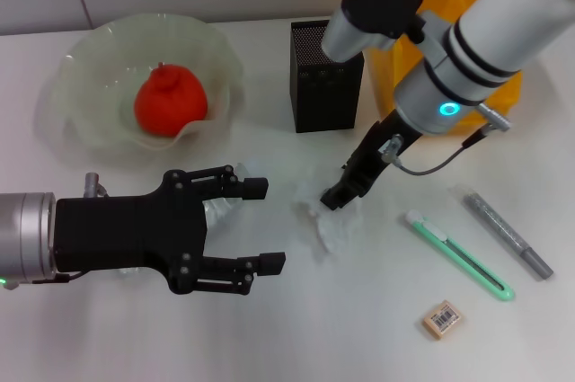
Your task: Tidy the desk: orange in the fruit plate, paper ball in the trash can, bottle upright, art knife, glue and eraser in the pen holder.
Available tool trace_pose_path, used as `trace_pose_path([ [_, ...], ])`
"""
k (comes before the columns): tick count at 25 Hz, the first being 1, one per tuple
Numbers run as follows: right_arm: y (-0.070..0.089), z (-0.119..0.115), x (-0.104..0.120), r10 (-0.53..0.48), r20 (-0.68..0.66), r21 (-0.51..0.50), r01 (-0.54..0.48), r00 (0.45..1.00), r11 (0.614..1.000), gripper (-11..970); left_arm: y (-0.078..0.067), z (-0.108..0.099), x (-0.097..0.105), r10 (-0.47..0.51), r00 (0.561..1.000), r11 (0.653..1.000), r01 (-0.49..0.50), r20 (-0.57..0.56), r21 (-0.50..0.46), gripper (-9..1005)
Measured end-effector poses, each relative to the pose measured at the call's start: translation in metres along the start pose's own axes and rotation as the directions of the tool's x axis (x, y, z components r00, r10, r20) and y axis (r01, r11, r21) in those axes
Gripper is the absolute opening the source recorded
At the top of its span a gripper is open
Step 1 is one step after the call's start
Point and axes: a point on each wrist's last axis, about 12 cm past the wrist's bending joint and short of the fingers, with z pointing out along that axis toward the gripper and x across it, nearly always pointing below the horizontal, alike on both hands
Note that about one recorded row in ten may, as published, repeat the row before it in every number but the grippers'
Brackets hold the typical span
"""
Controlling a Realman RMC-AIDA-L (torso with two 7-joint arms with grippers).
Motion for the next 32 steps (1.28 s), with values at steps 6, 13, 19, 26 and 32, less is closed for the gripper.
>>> trace_pose_path([
  [6, 0.001, -0.027, 0.008, 0.005, 0.045, 0.042, -0.007, 0.999, 0.999, 411, 0.000, 0.000, 0.000, -0.002, 1.000, 1.000, 0.002, 0.001, 0.001, 813],
  [13, -0.010, -0.077, 0.024, 0.031, 0.168, 0.171, -0.060, 0.985, 0.984, 410, 0.001, 0.002, -0.002, 0.004, 1.000, 1.000, -0.004, 0.000, 0.007, 812],
  [19, -0.022, -0.109, 0.039, 0.033, 0.244, 0.327, -0.114, 0.969, 0.938, 410, 0.002, 0.004, -0.003, 0.007, 1.000, 1.000, -0.007, -0.001, 0.010, 810],
  [26, -0.044, -0.122, 0.052, 0.043, 0.309, 0.435, -0.181, 0.950, 0.882, 409, 0.002, 0.005, -0.002, 0.004, 1.000, 1.000, -0.004, 0.000, 0.012, 809],
  [32, -0.058, -0.111, 0.055, 0.054, 0.298, 0.475, -0.197, 0.953, 0.858, 410, 0.001, 0.005, -0.002, 0.003, 1.000, 1.000, -0.003, 0.000, 0.014, 807],
])
